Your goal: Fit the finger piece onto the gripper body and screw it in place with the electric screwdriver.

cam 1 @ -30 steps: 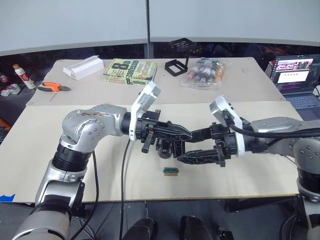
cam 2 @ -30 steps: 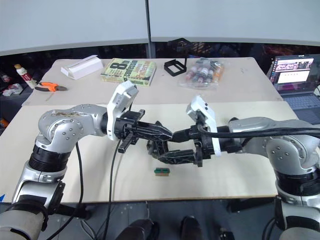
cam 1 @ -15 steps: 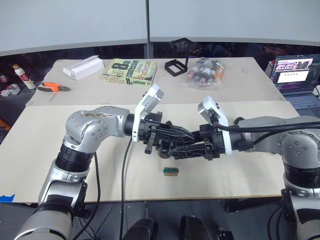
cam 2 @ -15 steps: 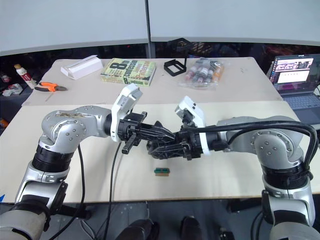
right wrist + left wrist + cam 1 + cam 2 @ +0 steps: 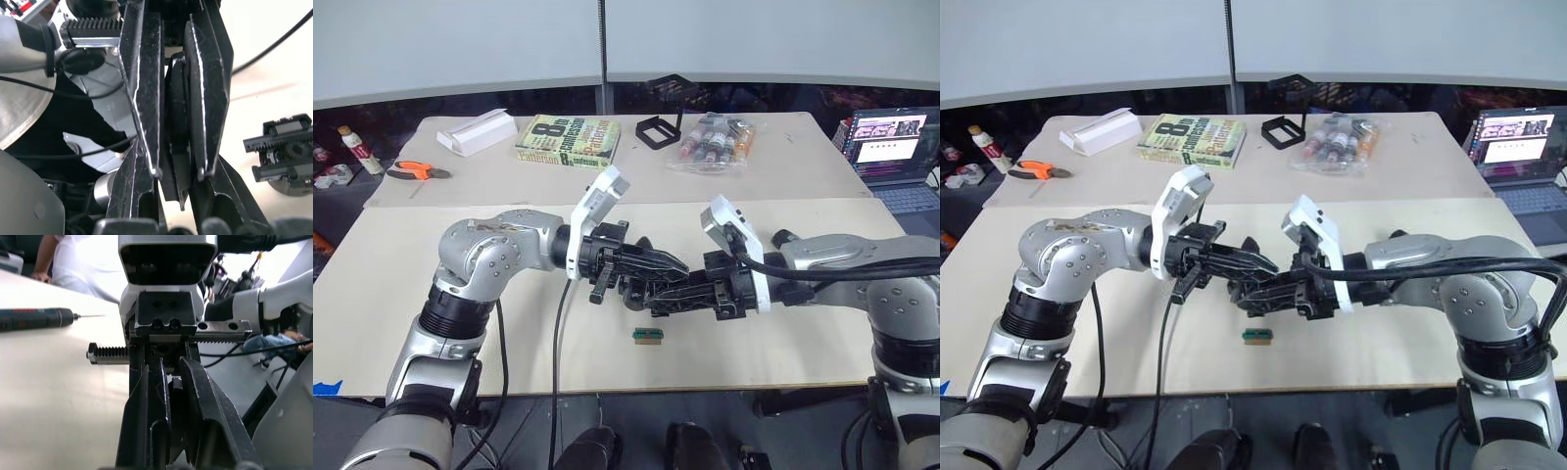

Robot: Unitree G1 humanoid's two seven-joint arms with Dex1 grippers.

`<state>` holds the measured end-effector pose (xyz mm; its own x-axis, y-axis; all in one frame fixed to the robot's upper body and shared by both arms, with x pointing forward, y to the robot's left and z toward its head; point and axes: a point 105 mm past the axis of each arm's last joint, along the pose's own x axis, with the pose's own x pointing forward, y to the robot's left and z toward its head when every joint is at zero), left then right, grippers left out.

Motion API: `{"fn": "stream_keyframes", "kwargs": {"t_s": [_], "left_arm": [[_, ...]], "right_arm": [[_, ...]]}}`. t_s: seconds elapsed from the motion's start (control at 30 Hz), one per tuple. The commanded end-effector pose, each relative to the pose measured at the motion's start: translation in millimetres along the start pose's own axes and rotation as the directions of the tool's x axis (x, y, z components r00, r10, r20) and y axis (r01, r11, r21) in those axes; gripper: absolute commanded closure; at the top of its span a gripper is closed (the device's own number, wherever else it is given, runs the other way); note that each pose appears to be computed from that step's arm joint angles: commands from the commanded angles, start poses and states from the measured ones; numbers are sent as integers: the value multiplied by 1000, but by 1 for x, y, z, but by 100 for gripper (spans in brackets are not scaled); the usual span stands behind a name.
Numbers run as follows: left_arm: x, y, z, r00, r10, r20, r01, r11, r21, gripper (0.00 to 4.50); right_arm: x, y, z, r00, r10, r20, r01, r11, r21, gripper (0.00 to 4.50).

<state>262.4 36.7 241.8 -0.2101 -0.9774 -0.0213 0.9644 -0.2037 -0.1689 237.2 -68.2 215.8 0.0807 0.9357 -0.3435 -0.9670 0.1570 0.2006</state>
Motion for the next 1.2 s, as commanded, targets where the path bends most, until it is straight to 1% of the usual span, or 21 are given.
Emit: {"fn": "stream_keyframes", "kwargs": {"t_s": [0.03,0.07,0.1,0.13,0.2,0.23,0.3,0.33,0.4,0.43,0.5,0.6,0.7,0.77,0.8,0.83,0.93,1.03,1.2], "left_arm": [[-16,-6,24,995,11,100,-28,985,169,256],[-22,-6,25,993,17,114,-39,981,189,224],[-26,-6,26,992,21,122,-46,978,205,174],[-30,-6,27,991,29,130,-56,975,214,134],[-44,0,30,984,92,152,-128,959,253,45],[-57,5,27,981,141,133,-175,940,293,1],[-82,17,13,968,240,79,-252,907,337,0],[-96,24,4,954,296,53,-294,881,372,0],[-115,31,-24,935,353,-46,-307,865,398,0],[-121,32,-36,928,362,-83,-297,857,420,0],[-128,34,-53,925,368,-98,-302,865,401,0],[-134,44,-86,903,416,-109,-353,861,365,0],[-127,53,-104,895,434,-107,-377,861,343,0],[-116,62,-120,890,439,-124,-381,865,326,0],[-111,67,-126,884,448,-131,-386,860,334,0],[-104,70,-130,888,440,-132,-379,864,331,0],[-86,82,-132,890,443,-108,-386,858,338,0],[-75,91,-136,888,445,-117,-385,858,341,0],[-60,97,-136,905,413,-107,-357,871,337,0]], "right_arm": [[-9,2,8,998,-12,63,16,997,-70,407],[-10,3,9,997,-8,78,15,997,-78,407],[-11,3,9,996,-6,88,13,996,-84,407],[-12,5,10,994,5,105,5,996,-95,407],[-16,11,15,984,45,175,-21,990,-140,407],[-19,12,15,977,61,205,-26,985,-170,407],[-23,13,12,966,81,246,-23,973,-229,407],[-25,9,8,966,67,249,-2,967,-255,407],[-26,4,2,964,57,259,27,951,-309,407],[-27,5,3,953,84,291,22,940,-342,407],[-28,5,1,943,101,316,29,923,-382,407],[-25,1,-6,942,111,318,26,917,-397,407],[-23,0,-9,939,126,319,18,911,-412,407],[-22,-2,-10,935,135,328,13,911,-412,407],[-21,-4,-10,934,136,331,13,911,-411,407],[-19,-5,-11,934,134,331,16,910,-414,407],[-15,-8,-11,935,134,329,17,909,-417,407],[-12,-9,-11,935,138,328,12,910,-415,407],[-10,-9,-11,935,140,325,6,911,-412,407]]}}
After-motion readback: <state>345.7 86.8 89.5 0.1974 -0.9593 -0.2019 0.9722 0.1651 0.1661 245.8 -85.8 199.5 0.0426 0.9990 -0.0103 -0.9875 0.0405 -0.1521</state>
